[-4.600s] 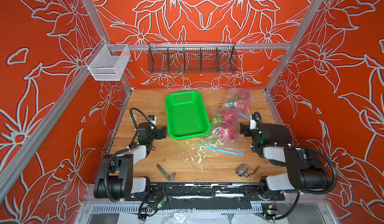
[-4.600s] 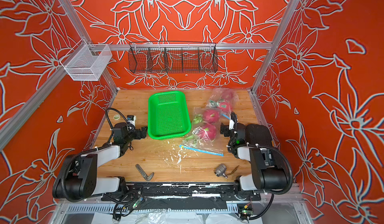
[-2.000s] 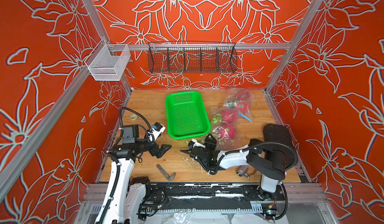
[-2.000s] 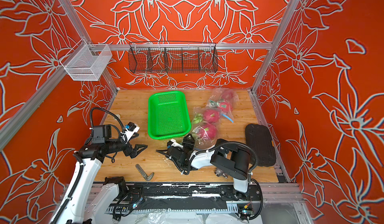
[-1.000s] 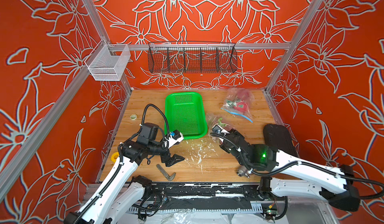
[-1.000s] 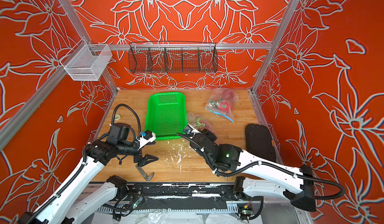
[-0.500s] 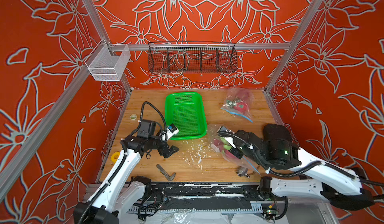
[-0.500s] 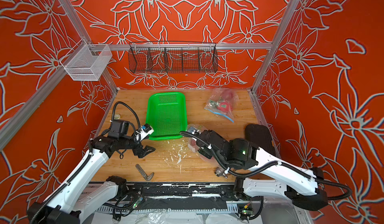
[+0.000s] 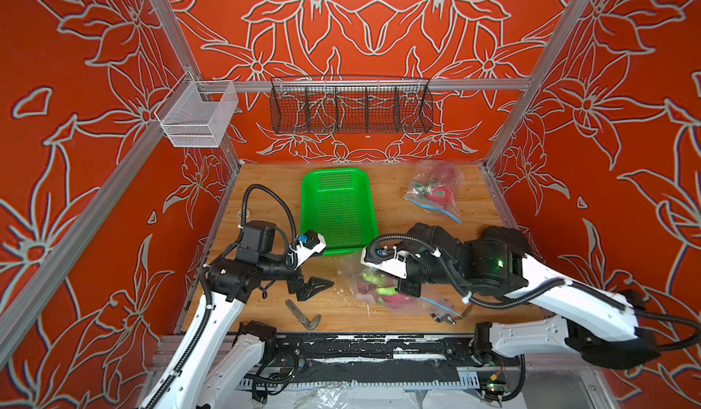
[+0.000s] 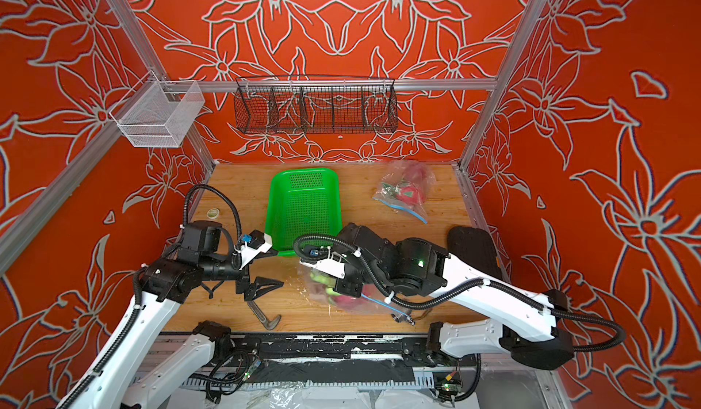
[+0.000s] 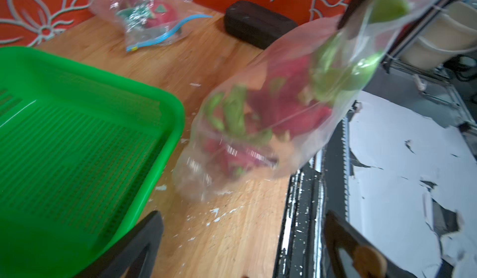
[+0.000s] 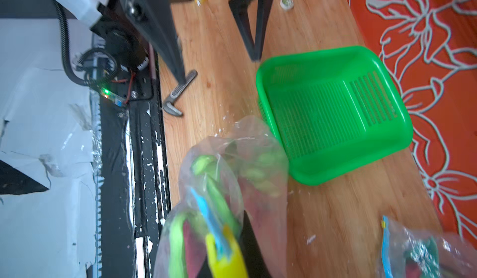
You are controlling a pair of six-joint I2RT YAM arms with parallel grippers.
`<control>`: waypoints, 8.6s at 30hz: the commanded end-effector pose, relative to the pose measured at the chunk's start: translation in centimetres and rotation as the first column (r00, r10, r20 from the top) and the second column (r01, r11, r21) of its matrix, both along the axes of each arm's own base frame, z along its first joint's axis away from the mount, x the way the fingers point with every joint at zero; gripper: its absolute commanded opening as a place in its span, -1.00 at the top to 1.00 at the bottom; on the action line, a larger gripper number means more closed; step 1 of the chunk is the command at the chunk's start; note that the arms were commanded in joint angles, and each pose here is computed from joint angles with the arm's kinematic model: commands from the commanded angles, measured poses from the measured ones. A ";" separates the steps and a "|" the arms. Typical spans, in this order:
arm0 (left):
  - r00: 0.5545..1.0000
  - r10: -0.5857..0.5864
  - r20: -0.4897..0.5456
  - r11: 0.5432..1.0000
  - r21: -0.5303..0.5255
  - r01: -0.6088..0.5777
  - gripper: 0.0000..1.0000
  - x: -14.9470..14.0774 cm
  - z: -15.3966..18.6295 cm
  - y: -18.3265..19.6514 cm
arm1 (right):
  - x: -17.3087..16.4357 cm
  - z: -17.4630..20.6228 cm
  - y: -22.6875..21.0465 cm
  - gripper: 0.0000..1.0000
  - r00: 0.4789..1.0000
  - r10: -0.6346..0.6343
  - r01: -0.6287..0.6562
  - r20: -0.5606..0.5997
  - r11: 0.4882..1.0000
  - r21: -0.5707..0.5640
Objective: Open the zip-top bag and take out the dragon fruit
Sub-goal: Pick up the zipper food storage bag at the center of the board, then unzip the zipper on the zipper food storage bag.
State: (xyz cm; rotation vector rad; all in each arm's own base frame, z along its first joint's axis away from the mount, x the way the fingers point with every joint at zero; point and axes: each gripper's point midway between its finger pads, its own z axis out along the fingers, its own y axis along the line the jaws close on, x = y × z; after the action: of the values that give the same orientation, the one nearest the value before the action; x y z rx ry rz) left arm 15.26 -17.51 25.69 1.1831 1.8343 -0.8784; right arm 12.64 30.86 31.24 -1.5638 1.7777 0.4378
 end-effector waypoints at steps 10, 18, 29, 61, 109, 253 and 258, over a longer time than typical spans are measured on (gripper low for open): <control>0.997 -0.072 0.005 0.990 -0.123 0.072 -0.87 -0.4 5.4 -2.1 | 5.3 0.9 6.4 1.00 0.992 0.086 -0.074 -0.093 0.989 0.127; 0.998 -0.061 0.013 0.991 -0.117 0.062 -0.74 2.8 5.3 -3.0 | 8.2 2.3 7.8 1.00 0.989 0.073 -0.045 -0.130 0.977 0.206; 1.000 -0.005 0.028 0.999 -0.047 0.007 -0.35 6.7 4.8 -3.2 | 7.7 3.1 6.8 1.00 0.979 0.114 -0.069 -0.168 0.965 0.252; 0.992 0.092 0.087 0.995 -0.052 -0.088 1.00 6.5 4.5 -0.9 | 6.0 1.2 2.1 -0.36 0.980 0.129 -0.037 -0.154 0.869 0.494; 0.997 0.052 0.053 0.995 -0.089 -0.047 1.00 7.2 8.4 -1.8 | 7.2 7.4 6.5 0.08 0.945 0.287 -0.142 -0.156 0.792 0.594; 0.605 0.558 0.568 0.659 0.140 -0.739 1.00 13.1 16.5 16.4 | 11.5 0.9 6.4 1.00 0.900 0.213 0.045 -0.380 0.822 0.568; 0.543 0.596 0.591 0.588 0.140 -0.797 1.00 15.5 17.2 18.3 | 14.3 1.4 11.4 1.00 0.883 0.241 0.041 -0.403 0.815 0.578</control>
State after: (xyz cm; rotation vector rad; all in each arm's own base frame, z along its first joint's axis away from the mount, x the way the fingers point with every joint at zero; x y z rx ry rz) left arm 28.81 -1.60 39.59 0.7140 1.9155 0.1181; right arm 26.01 40.32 31.88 -1.1856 1.6627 1.3208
